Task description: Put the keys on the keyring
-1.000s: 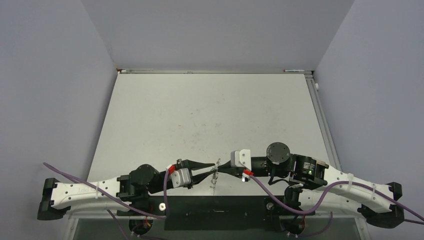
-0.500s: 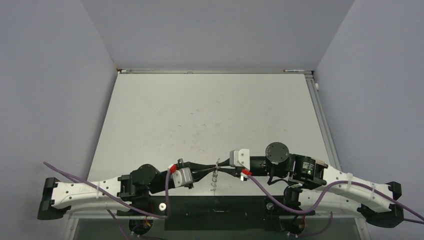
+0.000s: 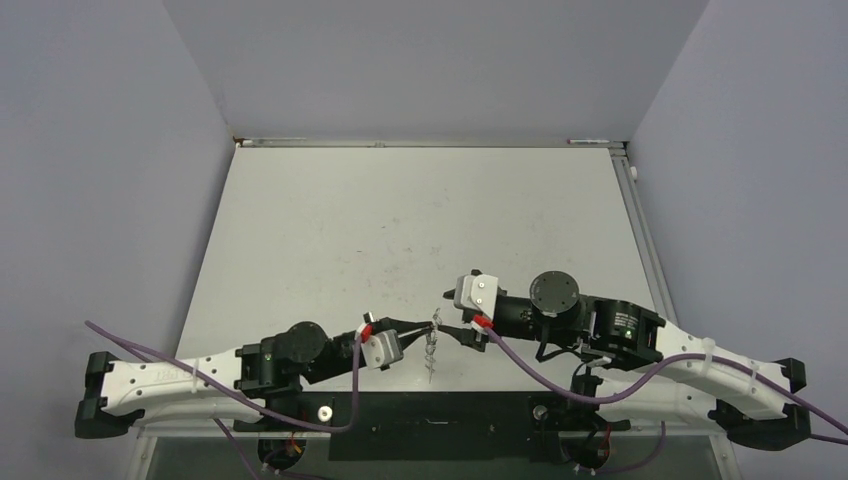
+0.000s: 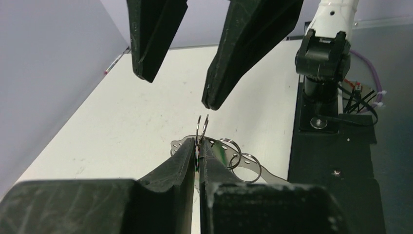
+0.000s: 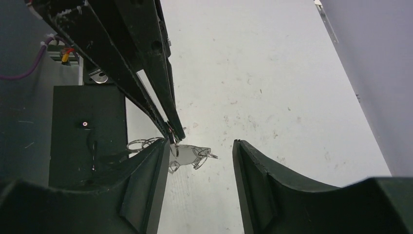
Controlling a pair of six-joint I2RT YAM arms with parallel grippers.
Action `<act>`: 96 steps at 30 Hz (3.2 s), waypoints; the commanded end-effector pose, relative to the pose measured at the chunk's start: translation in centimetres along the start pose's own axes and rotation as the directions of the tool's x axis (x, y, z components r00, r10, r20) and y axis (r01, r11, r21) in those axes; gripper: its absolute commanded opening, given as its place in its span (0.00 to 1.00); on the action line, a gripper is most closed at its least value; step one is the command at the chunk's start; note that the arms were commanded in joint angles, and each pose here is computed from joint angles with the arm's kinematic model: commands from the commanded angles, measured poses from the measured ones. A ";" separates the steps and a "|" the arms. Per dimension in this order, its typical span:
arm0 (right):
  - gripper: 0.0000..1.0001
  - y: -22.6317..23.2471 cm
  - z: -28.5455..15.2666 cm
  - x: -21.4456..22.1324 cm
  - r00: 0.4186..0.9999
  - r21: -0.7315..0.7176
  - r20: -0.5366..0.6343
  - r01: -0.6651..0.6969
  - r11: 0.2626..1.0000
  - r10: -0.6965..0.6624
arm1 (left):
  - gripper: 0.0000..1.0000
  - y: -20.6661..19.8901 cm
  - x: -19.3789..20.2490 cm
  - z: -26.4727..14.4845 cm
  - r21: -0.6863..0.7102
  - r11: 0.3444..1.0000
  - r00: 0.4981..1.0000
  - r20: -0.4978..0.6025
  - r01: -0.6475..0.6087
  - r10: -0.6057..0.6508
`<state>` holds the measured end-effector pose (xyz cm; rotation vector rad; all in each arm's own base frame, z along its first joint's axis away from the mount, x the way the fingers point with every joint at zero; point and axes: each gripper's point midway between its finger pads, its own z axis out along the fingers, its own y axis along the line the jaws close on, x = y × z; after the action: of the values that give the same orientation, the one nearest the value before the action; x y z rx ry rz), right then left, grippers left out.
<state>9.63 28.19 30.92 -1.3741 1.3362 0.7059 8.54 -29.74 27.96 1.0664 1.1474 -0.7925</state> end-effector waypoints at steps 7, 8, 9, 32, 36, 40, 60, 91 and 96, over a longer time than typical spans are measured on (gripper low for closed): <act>0.40 1.1 2.4 0.8 0.994 -0.072 -0.102 0.024 0.997 -0.031 | 0.00 1.4 -1.9 0.8 -0.042 0.999 1.000 -0.006 -0.016 0.016; 0.40 1.2 2.5 0.8 0.994 -0.078 -0.107 0.026 0.997 -0.034 | 0.00 1.4 -1.9 0.8 -0.042 0.999 1.000 -0.009 -0.017 0.016; 0.39 1.2 2.6 1.0 0.993 -0.083 -0.115 0.026 0.996 -0.036 | 0.00 1.4 -1.8 0.8 -0.044 0.999 1.000 -0.012 -0.016 0.015; 0.29 1.2 2.1 1.8 0.986 -0.087 -0.159 0.031 0.996 -0.045 | 0.00 1.2 -1.7 0.5 -0.029 0.999 1.000 -0.014 -0.021 0.021; 0.26 1.2 2.1 2.1 0.984 -0.085 -0.169 0.033 0.996 -0.047 | 0.00 1.2 -1.6 0.5 -0.028 0.999 1.000 -0.018 -0.025 0.025; 0.21 1.2 2.2 2.2 0.985 -0.084 -0.165 0.037 0.996 -0.051 | 0.00 1.1 -1.5 0.6 -0.022 0.999 0.999 -0.020 -0.025 0.025; 0.05 -0.8 0.0 -2.0 0.988 0.073 0.141 0.059 0.996 -0.069 | 0.53 1.6 -3.1 -1.5 -0.033 0.999 0.998 0.057 0.004 -0.002; 0.05 1.8 -0.3 -3.5 0.975 -0.070 0.212 0.082 0.994 -0.066 | 0.22 0.8 -5.2 -0.6 0.038 0.999 0.998 0.067 -0.014 0.012; 0.05 1.7 -0.5 -3.7 0.974 -0.065 0.218 0.083 0.994 -0.067 | 0.36 0.6 -4.8 -1.3 0.051 0.999 0.999 0.054 -0.002 0.000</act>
<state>7.54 29.18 30.04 -1.4299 1.1888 0.7942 7.90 -29.12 30.91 1.1028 1.1136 -0.8166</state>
